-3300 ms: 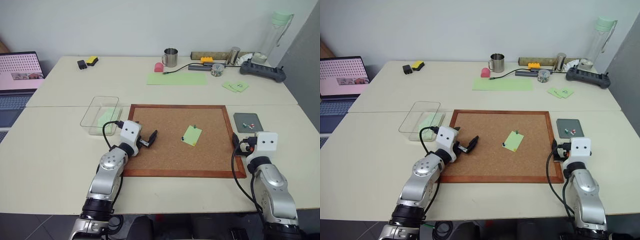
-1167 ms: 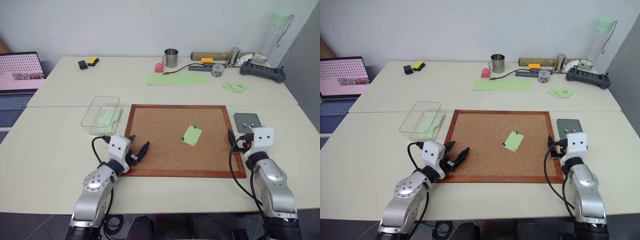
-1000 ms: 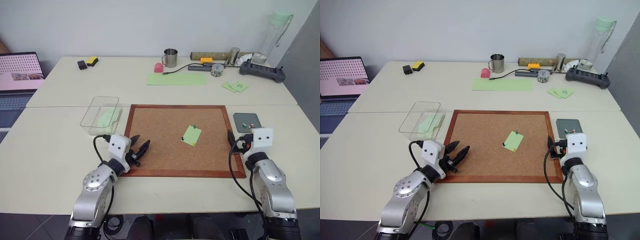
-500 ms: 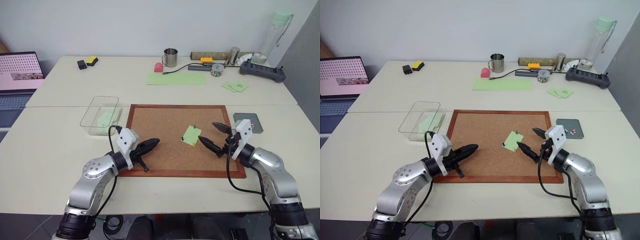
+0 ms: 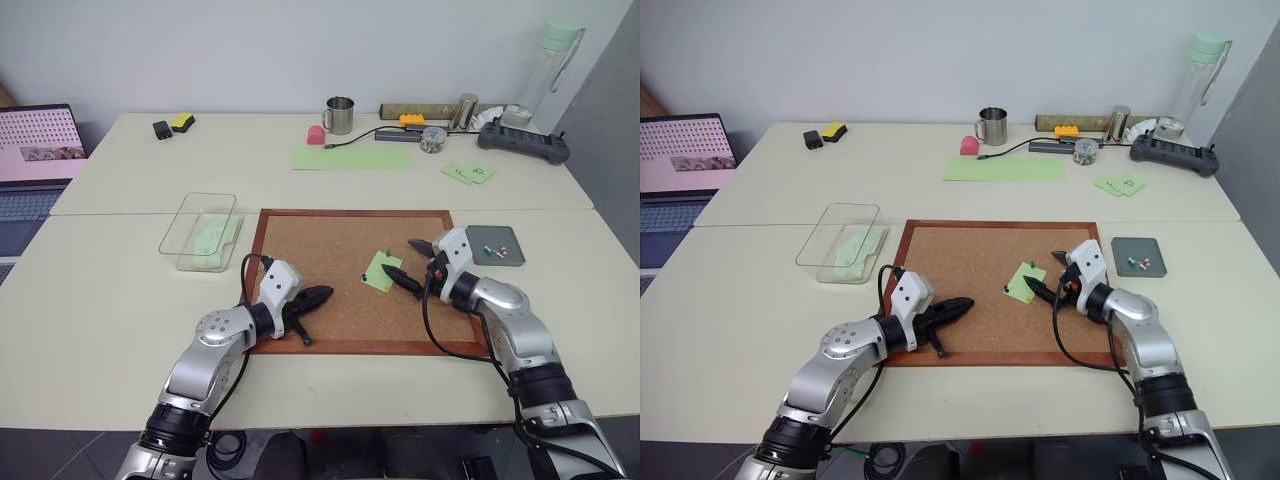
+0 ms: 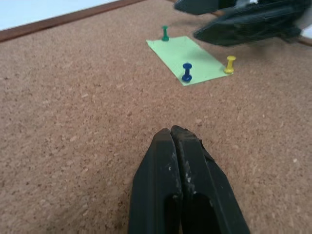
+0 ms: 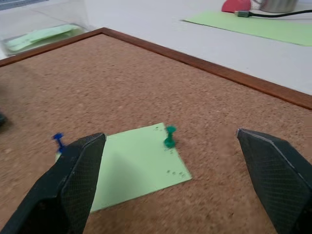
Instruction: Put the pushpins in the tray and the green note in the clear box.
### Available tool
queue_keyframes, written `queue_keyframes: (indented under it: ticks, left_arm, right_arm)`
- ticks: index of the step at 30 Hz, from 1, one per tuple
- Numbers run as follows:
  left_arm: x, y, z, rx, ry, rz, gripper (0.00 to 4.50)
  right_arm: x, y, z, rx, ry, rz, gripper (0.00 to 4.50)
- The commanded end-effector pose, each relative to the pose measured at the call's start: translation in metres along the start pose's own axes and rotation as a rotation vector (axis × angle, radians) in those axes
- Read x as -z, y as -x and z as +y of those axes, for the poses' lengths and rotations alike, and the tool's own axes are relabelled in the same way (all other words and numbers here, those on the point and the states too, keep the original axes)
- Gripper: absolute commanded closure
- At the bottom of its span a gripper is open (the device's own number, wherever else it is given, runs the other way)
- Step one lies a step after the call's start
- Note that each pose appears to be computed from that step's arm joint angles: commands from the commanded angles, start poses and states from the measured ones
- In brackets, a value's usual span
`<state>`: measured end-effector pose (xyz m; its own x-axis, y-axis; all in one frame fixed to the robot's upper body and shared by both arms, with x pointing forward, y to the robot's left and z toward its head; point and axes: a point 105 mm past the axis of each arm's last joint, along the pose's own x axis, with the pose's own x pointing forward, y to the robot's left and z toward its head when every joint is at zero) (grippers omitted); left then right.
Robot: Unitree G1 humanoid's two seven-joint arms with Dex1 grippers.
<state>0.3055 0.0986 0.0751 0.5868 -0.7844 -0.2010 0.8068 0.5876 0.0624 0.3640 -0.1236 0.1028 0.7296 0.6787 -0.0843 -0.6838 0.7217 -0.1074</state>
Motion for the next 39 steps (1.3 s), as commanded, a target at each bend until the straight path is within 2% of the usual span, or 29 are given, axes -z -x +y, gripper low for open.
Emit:
queue_keyframes:
  ticks: [1,6,9,16,29,35,39]
  left_arm:
    - [0.014,0.002,-0.006,0.03,-0.004,0.058,4.47]
    - [0.012,0.003,-0.005,0.027,-0.01,0.052,4.47]
    - [0.013,0.004,-0.002,0.018,-0.003,0.052,4.5]
    - [0.013,0.006,-0.001,0.021,-0.005,0.053,4.5]
    - [0.013,0.007,0.002,0.026,-0.016,0.057,4.5]
    - [0.016,0.01,0.003,0.024,-0.023,0.069,4.5]
    - [0.019,0.013,0.006,0.018,-0.022,0.08,4.5]
  right_arm:
    - [-0.008,-0.006,-0.003,0.0,0.029,-0.027,0.0]
    - [-0.004,-0.012,0.002,-0.016,0.014,-0.026,0.0]
    - [-0.005,-0.016,0.003,-0.017,0.009,-0.034,0.43]
    - [-0.003,-0.021,0.0,-0.006,0.042,-0.004,1.72]
    - [-0.001,-0.026,0.004,-0.027,0.068,0.013,4.45]
    - [-0.01,-0.026,0.013,-0.091,0.061,-0.024,4.45]
    - [-0.032,-0.021,0.014,-0.096,0.055,-0.112,4.45]
